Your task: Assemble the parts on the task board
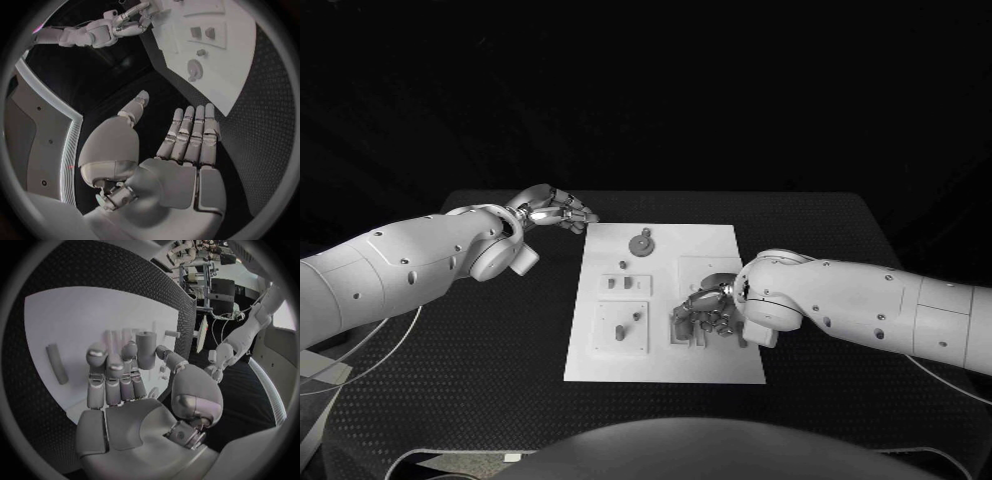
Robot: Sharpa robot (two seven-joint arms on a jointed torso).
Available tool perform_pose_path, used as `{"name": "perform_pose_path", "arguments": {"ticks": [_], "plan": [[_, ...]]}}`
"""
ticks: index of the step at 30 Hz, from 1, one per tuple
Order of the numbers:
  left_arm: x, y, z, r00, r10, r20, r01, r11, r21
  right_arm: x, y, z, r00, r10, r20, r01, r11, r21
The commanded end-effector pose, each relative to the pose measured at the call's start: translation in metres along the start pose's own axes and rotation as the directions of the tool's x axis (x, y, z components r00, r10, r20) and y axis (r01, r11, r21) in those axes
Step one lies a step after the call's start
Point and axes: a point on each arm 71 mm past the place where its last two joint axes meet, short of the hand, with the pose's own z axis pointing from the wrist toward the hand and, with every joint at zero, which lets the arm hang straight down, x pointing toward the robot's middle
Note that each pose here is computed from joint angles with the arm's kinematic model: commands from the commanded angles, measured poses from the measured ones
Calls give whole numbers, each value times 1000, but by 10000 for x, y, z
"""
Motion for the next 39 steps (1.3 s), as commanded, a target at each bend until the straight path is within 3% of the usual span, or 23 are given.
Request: {"name": "perform_pose_path", "arguments": {"ticks": [1, 39], "plan": [[12, -20, 7, 1000, -8, -8, 9, 1000, 9, 39, 21, 10, 1000, -14, -23, 13, 1000, -22], [10, -16, 5, 1000, -9, -9, 9, 1000, 6, 36, -20, 7, 999, -33, -40, 33, 999, -11]]}}
